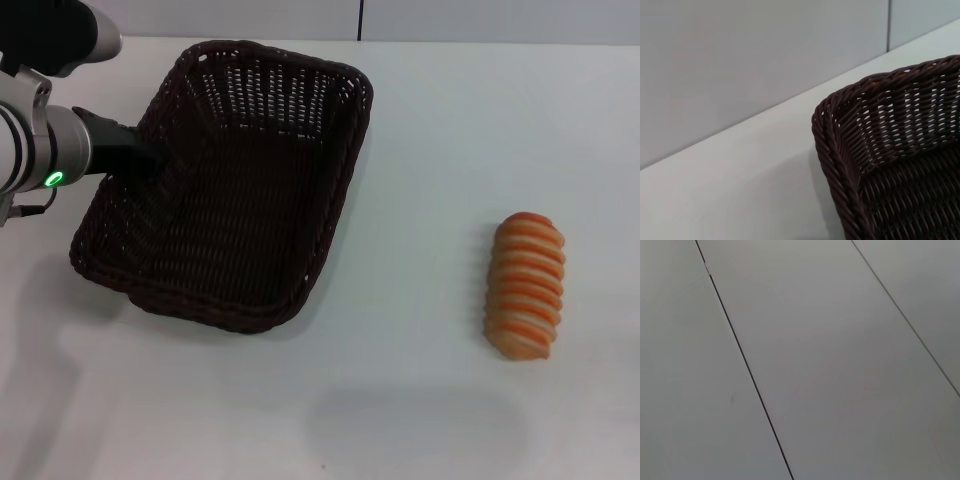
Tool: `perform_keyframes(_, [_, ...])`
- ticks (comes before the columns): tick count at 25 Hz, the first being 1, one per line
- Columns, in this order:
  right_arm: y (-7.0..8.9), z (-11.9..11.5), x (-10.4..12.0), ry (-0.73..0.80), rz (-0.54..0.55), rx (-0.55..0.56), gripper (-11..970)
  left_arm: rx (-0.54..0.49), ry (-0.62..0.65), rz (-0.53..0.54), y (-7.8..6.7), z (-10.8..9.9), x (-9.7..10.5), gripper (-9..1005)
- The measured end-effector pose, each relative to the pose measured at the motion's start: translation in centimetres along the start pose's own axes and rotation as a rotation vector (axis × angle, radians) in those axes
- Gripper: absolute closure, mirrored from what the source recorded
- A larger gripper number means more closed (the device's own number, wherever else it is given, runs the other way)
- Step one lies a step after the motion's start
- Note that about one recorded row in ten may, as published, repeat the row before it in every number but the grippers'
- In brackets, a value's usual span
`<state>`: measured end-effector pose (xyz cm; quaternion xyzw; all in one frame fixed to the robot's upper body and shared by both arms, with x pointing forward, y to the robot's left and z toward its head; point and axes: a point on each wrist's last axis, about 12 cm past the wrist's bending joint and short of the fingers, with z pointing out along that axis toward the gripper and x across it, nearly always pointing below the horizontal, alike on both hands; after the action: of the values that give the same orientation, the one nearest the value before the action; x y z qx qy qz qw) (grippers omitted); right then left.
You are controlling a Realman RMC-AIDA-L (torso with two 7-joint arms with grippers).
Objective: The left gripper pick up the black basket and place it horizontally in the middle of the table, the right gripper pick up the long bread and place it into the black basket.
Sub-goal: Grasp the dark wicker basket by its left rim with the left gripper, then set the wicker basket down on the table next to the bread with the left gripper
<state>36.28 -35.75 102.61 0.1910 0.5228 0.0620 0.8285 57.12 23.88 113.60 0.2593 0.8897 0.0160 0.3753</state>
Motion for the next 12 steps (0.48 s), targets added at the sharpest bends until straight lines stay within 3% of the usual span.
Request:
perform_keyframes(9, [0.0, 0.0, -0.1, -0.005, 0.0, -0.002, 158, 0.064, -0.013, 0.123, -0.4, -0.3, -1.1, 729])
perform_keyframes(10, [0.0, 0.0, -0.1, -0.007, 0.0, -0.003, 158, 0.15, -0.044, 0.173, 0.0, -0.9, -2.3, 732])
perform_keyframes(12, [0.0, 0.0, -0.1, -0.008, 0.0, -0.004, 158, 0.198, -0.067, 0.193, 0.3, -1.2, -3.0, 739])
